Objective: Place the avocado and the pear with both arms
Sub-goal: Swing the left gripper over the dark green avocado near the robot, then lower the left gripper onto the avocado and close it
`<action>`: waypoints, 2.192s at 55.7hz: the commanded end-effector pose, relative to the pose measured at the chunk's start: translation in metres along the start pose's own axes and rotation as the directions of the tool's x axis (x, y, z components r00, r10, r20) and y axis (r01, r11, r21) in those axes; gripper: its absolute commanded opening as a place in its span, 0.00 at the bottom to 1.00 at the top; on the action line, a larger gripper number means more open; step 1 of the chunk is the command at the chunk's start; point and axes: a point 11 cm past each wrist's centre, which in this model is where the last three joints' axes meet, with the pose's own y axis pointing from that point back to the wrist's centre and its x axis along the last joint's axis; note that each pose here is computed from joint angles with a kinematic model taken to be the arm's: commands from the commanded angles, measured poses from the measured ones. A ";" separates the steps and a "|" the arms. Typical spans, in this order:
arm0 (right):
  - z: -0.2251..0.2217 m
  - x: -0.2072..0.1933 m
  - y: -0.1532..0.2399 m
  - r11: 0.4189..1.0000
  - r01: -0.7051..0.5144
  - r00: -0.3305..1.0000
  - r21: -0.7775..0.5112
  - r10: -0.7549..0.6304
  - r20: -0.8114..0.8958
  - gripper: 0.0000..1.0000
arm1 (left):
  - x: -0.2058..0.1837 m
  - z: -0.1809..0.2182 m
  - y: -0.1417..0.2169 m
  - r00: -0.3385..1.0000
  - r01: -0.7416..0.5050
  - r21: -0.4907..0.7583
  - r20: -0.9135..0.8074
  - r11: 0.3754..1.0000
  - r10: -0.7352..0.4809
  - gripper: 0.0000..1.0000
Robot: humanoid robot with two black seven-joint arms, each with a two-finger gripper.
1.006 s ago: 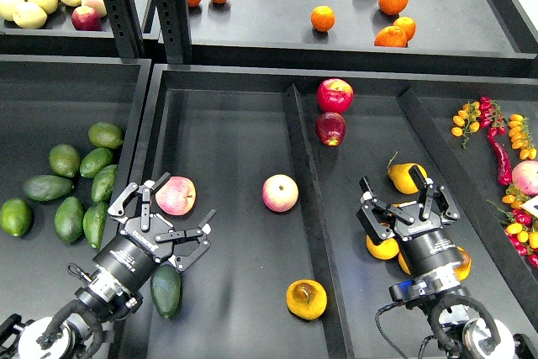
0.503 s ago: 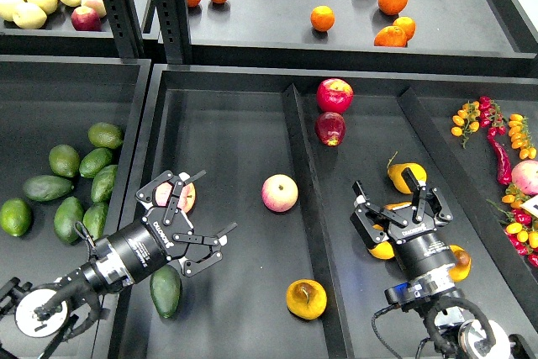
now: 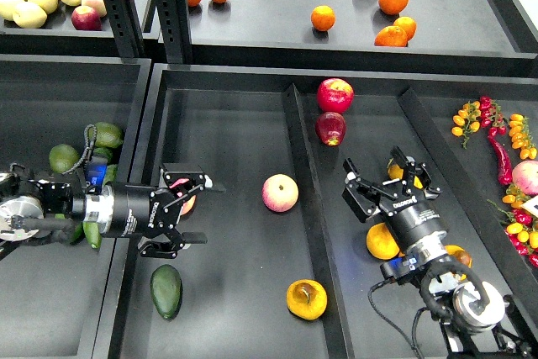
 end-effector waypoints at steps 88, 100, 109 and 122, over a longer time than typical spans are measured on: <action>-0.007 -0.009 -0.017 1.000 0.011 1.000 0.000 -0.011 -0.010 1.00 | 0.021 -0.069 -0.057 0.943 -0.122 0.554 0.324 0.823 -0.078 0.99; -0.007 -0.009 -0.017 1.000 0.013 1.000 0.000 -0.013 -0.011 1.00 | 0.028 -0.068 -0.061 0.944 -0.145 0.558 0.326 0.817 -0.055 0.99; -0.006 -0.010 -0.017 1.000 0.014 1.000 -0.002 -0.014 -0.011 1.00 | 0.029 -0.070 -0.065 0.945 -0.150 0.562 0.323 0.813 -0.050 0.99; -0.006 -0.010 -0.017 1.000 0.014 1.000 -0.002 -0.014 -0.011 1.00 | 0.032 -0.072 -0.064 0.946 -0.160 0.567 0.322 0.808 -0.038 0.99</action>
